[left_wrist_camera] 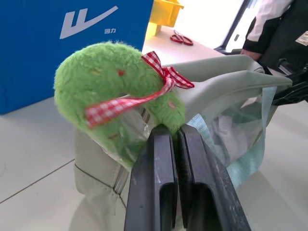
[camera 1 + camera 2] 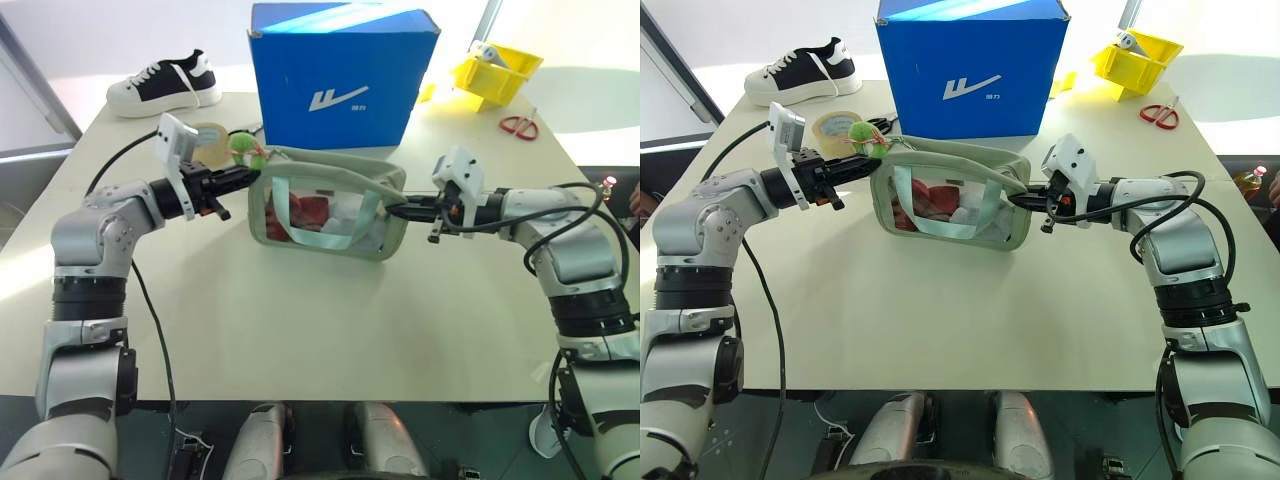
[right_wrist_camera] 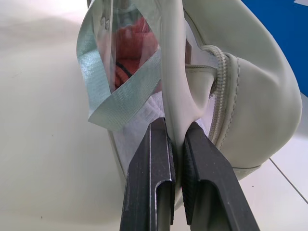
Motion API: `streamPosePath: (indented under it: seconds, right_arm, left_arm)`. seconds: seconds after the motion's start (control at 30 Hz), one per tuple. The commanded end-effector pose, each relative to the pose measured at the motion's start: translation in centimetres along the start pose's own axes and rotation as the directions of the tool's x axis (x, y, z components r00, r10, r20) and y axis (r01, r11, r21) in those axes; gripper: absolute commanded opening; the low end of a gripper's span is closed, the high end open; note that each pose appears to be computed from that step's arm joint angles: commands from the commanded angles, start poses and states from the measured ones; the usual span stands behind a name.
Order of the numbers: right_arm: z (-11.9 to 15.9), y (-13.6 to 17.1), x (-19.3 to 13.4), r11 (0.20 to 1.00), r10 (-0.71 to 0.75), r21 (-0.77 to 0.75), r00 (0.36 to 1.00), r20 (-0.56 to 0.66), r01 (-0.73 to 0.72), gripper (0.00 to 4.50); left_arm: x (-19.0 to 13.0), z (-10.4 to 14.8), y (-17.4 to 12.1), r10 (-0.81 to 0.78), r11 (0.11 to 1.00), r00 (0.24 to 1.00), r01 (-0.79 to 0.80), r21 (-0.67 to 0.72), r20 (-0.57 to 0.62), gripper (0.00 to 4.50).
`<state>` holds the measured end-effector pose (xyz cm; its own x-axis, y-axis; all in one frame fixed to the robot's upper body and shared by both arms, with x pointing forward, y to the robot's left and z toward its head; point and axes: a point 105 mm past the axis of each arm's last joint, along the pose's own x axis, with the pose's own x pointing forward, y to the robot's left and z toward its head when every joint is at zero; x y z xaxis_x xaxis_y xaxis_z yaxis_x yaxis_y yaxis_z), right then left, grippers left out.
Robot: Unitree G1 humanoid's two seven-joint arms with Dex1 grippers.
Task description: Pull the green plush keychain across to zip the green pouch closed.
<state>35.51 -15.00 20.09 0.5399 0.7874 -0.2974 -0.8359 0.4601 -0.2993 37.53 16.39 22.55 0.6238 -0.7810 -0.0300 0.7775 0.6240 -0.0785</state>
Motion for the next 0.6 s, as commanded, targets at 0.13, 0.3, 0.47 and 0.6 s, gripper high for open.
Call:
streamPosePath:
  seconds: [0.13,0.3,0.47,0.6]
  right_arm:
    - [0.15,0.32,0.02,1.0,0.001,-0.009,1.0,0.003,-0.001,0.0]
    - [0.19,0.25,0.12,1.0,-0.004,-0.01,1.0,0.005,0.004,0.0]
    - [0.2,0.17,0.15,1.0,-0.007,-0.012,1.0,0.004,0.007,0.0]
    - [0.25,0.15,0.19,1.0,-0.009,-0.015,1.0,0.004,0.009,0.0]
  left_arm:
    - [-0.7,1.98,0.27,0.011,0.998,0.999,-0.013,0.056,0.034,0.06]
    - [-0.99,2.4,0.46,0.014,0.998,0.999,-0.016,0.062,0.035,0.06]
    - [-1.03,2.43,0.5,0.018,0.996,1.0,-0.019,0.082,0.017,2.12]
    - [-0.99,2.21,0.69,0.028,0.995,1.0,-0.027,0.096,0.001,3.12]
